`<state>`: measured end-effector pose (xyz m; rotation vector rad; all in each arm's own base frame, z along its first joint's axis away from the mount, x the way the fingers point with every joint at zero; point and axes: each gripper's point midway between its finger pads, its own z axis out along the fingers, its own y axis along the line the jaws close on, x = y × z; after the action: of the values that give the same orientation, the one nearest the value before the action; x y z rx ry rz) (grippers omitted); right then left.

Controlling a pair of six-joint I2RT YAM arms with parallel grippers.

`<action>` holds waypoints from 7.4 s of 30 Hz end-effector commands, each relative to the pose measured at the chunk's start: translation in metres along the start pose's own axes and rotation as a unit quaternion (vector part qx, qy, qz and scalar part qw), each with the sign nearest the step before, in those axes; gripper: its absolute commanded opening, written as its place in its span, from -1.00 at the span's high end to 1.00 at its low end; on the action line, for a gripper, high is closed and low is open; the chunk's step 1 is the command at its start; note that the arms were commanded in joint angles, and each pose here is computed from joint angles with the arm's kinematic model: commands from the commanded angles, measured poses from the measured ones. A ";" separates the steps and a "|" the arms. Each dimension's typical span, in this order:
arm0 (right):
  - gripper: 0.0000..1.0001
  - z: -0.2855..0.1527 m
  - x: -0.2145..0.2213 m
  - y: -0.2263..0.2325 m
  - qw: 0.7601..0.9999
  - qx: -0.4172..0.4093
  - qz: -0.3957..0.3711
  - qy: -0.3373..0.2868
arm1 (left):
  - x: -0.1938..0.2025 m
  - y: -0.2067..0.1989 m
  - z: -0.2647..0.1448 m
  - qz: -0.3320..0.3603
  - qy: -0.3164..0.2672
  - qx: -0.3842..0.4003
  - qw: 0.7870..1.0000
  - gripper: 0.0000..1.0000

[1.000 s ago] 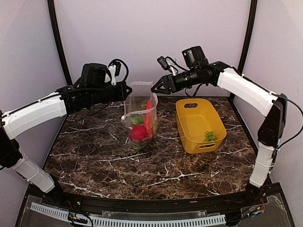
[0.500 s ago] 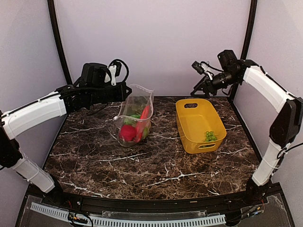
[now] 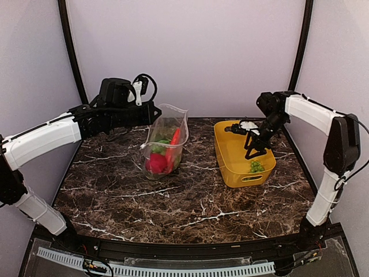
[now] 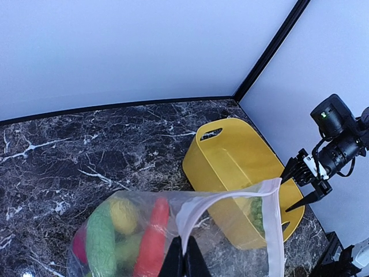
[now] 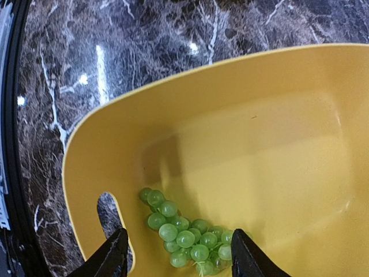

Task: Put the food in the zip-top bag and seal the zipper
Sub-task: Pick up the fake fruit from the bin, then place the fake fruit in the zipper food storage bag, then pass from the left arm to the right, then hold the zipper food storage bag at the center of the board.

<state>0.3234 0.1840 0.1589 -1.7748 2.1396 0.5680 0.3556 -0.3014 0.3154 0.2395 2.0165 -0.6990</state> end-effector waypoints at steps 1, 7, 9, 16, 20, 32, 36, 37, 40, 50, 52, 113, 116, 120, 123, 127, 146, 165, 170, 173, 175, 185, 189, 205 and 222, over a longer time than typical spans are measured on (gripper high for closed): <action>-0.20 0.021 0.034 -0.001 0.997 -0.013 -0.031 0.068 | -0.002 -0.001 -0.004 -0.013 -0.010 0.012 1.000 0.98; -0.22 0.051 0.064 -0.008 0.992 -0.021 -0.037 0.122 | 0.002 -0.001 -0.002 -0.021 -0.007 0.015 1.000 0.98; -0.22 0.060 0.072 -0.005 0.989 -0.034 -0.039 0.137 | 0.003 -0.001 -0.002 -0.021 -0.006 0.016 1.000 0.98; -0.20 0.087 0.098 -0.013 0.981 -0.014 -0.040 0.191 | 0.004 0.000 -0.003 -0.023 -0.004 0.015 1.000 0.98; 0.31 0.085 0.094 -0.019 0.980 -0.004 -0.034 0.195 | 0.004 -0.001 -0.003 -0.026 -0.004 0.017 1.000 0.98; 1.00 0.013 0.027 -0.027 0.993 0.065 -0.027 0.096 | 0.005 -0.003 0.001 -0.035 -0.004 0.025 0.999 0.98; 1.00 -0.011 0.001 -0.023 0.997 0.066 -0.014 0.044 | 0.006 -0.003 0.004 -0.037 -0.002 0.025 0.999 0.98; 1.00 -0.017 -0.006 -0.021 0.997 0.064 -0.009 0.030 | 0.007 -0.003 0.005 -0.037 -0.002 0.025 0.999 0.98; 1.00 -0.036 -0.029 -0.014 0.998 0.054 0.002 -0.016 | 0.007 -0.003 0.006 -0.041 -0.001 0.025 0.999 0.98; 1.00 -0.118 -0.127 0.023 0.977 -0.002 -0.008 -0.213 | 0.010 -0.002 0.011 -0.048 0.001 0.024 0.999 0.98; 1.00 -0.135 -0.146 0.033 0.967 -0.017 -0.016 -0.252 | 0.009 -0.002 0.012 -0.050 0.000 0.025 0.998 0.98; -0.10 -0.097 -0.277 0.059 0.908 -0.066 -0.023 -0.413 | 0.003 -0.006 0.009 -0.099 -0.015 0.053 0.994 0.98; -0.16 -0.090 -0.270 0.049 0.919 -0.037 0.009 -0.392 | 0.003 -0.006 0.008 -0.099 -0.016 0.054 0.994 0.99; -0.23 -0.067 -0.255 0.050 0.933 -0.051 0.015 -0.356 | 0.002 -0.007 0.006 -0.097 -0.018 0.057 0.994 0.99; -0.24 -0.051 -0.247 0.043 0.943 -0.051 0.030 -0.329 | 0.004 -0.009 0.007 -0.093 -0.013 0.063 0.994 0.98; -0.28 -0.038 -0.246 0.035 0.950 -0.053 0.039 -0.306 | 0.011 -0.013 0.009 -0.086 0.000 0.076 0.993 0.98; 0.08 0.012 -0.259 0.014 0.972 0.004 0.000 -0.236 | 0.030 -0.026 0.013 -0.041 0.058 0.110 0.991 0.98; 0.33 0.019 -0.260 0.028 0.981 0.092 -0.041 -0.165 | 0.025 -0.034 0.020 -0.015 0.070 0.119 0.990 0.98; 1.00 0.006 -0.259 0.023 0.977 0.120 -0.039 -0.169 | 0.024 -0.033 0.016 0.016 0.068 0.117 0.991 0.87; 1.00 -0.007 -0.263 0.033 0.976 0.110 -0.038 -0.186 | 0.019 -0.033 0.007 0.057 0.054 0.116 0.990 0.26; 1.00 -0.017 -0.264 0.039 0.974 0.101 -0.033 -0.198 | 0.016 -0.031 -0.006 0.095 0.038 0.116 0.988 -0.05; 1.00 -0.036 -0.256 0.048 0.973 0.053 0.009 -0.224 | 0.086 -0.007 -0.076 0.213 0.002 0.125 0.969 -0.37; 1.00 -0.036 -0.253 0.048 0.973 0.045 0.015 -0.224 | 0.118 -0.003 -0.086 0.228 -0.006 0.147 0.963 -0.36; 1.00 -0.037 -0.250 0.041 0.973 0.057 0.022 -0.221 | 0.137 -0.048 -0.050 0.281 -0.078 0.189 0.937 -0.20; 1.00 -0.038 -0.248 0.030 0.972 0.065 0.035 -0.221 | 0.127 -0.051 -0.036 0.288 -0.122 0.181 0.932 0.40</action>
<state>0.3385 0.3887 0.2947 -1.3942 1.9086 0.7370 0.2407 -0.3367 0.2367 0.8846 1.4845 -0.6778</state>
